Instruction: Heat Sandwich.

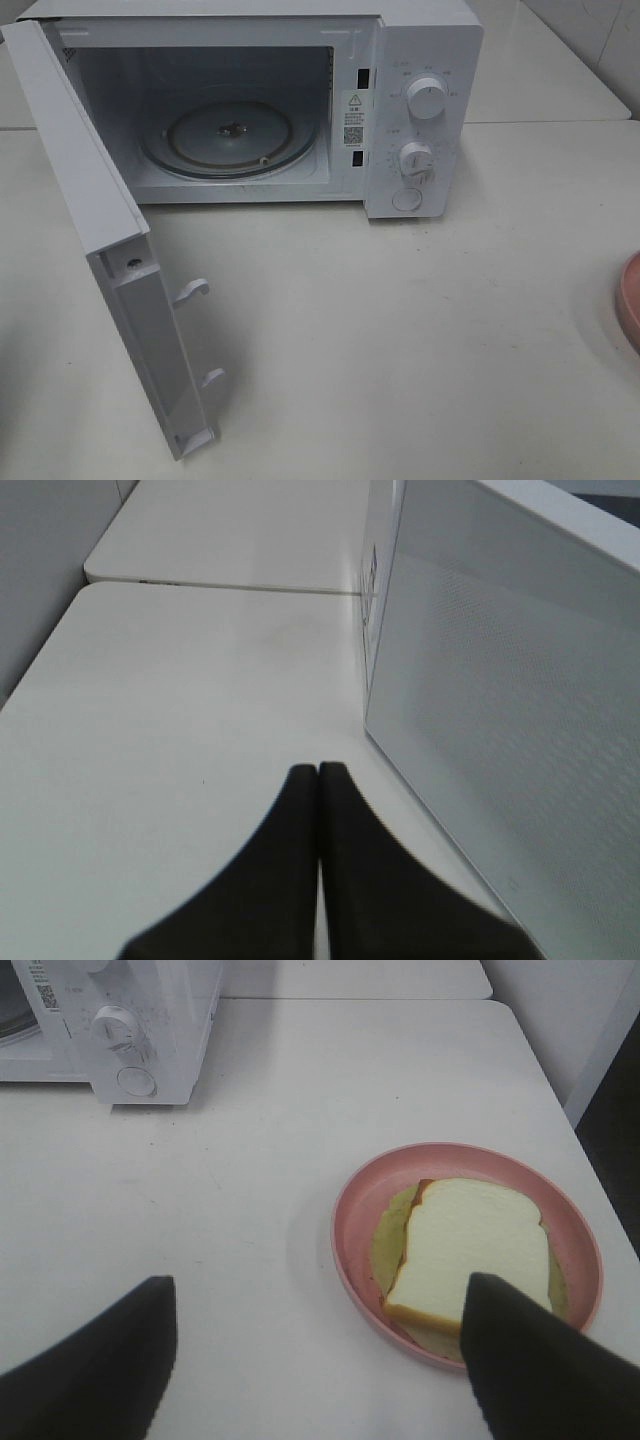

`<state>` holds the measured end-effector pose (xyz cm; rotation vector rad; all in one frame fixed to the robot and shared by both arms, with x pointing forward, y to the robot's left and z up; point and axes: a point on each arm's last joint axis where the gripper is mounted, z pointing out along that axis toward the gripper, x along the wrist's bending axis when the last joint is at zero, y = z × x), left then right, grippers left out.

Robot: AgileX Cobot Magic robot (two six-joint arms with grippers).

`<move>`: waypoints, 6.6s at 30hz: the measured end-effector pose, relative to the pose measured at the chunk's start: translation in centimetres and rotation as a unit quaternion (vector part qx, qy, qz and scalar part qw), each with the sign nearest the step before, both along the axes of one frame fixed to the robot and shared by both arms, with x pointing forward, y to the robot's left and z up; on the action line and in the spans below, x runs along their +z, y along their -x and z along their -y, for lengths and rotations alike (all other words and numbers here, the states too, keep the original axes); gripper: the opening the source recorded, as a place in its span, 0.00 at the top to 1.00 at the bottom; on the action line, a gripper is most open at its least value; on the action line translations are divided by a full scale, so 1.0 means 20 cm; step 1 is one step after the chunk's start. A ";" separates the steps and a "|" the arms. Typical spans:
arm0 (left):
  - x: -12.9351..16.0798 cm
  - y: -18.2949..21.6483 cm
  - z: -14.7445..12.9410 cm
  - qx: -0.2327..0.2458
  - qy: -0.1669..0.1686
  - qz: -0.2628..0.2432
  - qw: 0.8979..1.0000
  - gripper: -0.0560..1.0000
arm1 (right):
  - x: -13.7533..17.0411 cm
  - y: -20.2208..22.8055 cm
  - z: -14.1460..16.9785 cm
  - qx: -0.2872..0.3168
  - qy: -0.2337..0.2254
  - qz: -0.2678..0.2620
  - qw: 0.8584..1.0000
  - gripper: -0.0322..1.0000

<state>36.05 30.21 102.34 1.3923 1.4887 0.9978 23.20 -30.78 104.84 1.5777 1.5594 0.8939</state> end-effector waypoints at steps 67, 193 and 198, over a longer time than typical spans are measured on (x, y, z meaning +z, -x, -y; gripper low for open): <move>-0.40 -0.71 0.76 -0.231 -0.005 0.067 0.971 0.95 | 0.00 0.00 0.00 0.000 0.000 0.000 1.000 0.24; -0.03 -0.61 0.56 -0.239 0.023 -0.448 0.861 0.04 | 0.00 0.00 0.00 0.000 0.000 0.002 1.000 0.24; 0.05 -0.57 0.37 -0.190 0.015 -0.461 0.867 0.04 | 0.00 0.00 0.00 0.000 0.000 0.002 1.000 0.24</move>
